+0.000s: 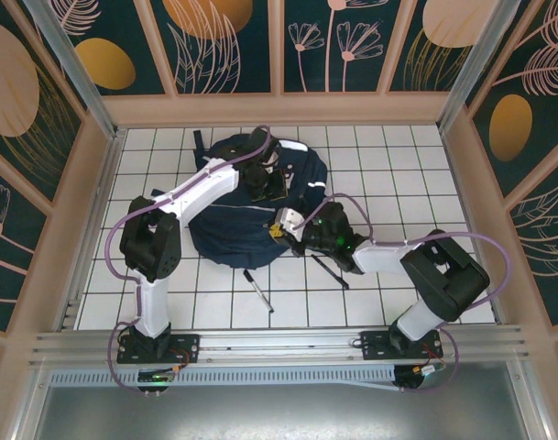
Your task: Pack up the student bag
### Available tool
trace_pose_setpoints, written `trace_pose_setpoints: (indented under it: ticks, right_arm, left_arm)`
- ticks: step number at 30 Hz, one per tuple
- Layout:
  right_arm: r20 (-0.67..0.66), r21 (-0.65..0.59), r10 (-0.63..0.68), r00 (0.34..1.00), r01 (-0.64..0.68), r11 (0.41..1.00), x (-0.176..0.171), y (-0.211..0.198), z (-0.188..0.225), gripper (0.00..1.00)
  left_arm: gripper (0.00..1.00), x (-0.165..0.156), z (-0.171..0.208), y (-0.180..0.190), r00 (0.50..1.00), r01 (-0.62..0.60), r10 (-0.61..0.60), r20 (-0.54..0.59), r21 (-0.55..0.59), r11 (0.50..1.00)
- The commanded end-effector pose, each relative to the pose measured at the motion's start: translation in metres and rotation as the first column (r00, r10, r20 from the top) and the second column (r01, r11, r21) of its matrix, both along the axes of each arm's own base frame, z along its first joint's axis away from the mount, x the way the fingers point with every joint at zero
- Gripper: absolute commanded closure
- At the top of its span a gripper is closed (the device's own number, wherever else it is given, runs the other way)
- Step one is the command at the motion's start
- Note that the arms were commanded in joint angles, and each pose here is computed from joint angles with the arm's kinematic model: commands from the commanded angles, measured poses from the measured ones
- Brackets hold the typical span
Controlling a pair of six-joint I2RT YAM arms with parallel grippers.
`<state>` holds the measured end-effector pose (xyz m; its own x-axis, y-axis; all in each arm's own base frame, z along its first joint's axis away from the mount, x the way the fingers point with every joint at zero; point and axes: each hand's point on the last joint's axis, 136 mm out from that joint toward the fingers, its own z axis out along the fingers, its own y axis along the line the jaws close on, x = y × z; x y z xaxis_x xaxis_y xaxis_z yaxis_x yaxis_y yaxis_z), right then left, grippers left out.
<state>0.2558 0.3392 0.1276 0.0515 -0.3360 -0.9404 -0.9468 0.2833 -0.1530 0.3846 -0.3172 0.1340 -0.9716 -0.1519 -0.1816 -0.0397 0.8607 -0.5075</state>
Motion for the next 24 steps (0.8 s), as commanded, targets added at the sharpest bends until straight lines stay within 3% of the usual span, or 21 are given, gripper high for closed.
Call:
trace_pose_setpoints:
  ticks: [1, 3, 7, 10, 12, 16, 20, 24]
  right_arm:
    - [-0.063, 0.196, 0.029, 0.998, -0.016, 0.981, -0.030, 0.031, 0.029, 1.00]
    - [-0.121, 0.264, 0.007, 0.993, 0.026, 0.964, -0.035, 0.040, 0.031, 0.97]
    - [-0.220, 0.406, -0.064, 0.973, 0.151, 0.901, -0.039, 0.035, 0.042, 0.73]
    - [-0.248, 0.487, -0.089, 0.965, 0.203, 0.849, -0.047, 0.011, 0.054, 0.70]
    - [-0.191, 0.497, -0.048, 0.981, 0.138, 0.857, -0.061, 0.004, 0.062, 0.66]
    - [-0.076, 0.393, 0.010, 0.997, 0.020, 0.919, -0.072, 0.001, 0.065, 0.63]
    - [0.057, 0.166, 0.043, 0.997, -0.052, 0.985, -0.062, -0.009, 0.053, 0.59]
    - [0.168, -0.081, 0.074, 0.983, -0.061, 0.995, -0.033, -0.032, 0.042, 0.54]
  left_arm:
    - [1.00, 0.038, 0.041, -0.032, 0.989, -0.051, 0.079, 0.125, -0.212, 0.976]
    - [1.00, 0.042, 0.039, -0.037, 0.989, -0.047, 0.076, 0.129, -0.214, 0.976]
    - [1.00, 0.046, 0.039, -0.040, 0.986, -0.026, 0.059, 0.155, -0.208, 0.978]
    - [1.00, 0.045, 0.040, -0.037, 0.983, 0.003, 0.030, 0.181, -0.180, 0.984]
    - [1.00, 0.044, 0.044, -0.035, 0.978, 0.033, 0.000, 0.209, -0.156, 0.987]
    - [0.91, 0.043, 0.053, -0.021, 0.960, 0.072, -0.044, 0.277, -0.095, 0.993]
    - [0.85, 0.037, 0.074, -0.007, 0.931, 0.109, -0.077, 0.357, -0.070, 0.992]
    - [0.79, 0.020, 0.082, 0.008, 0.904, 0.165, -0.139, 0.405, -0.030, 0.986]
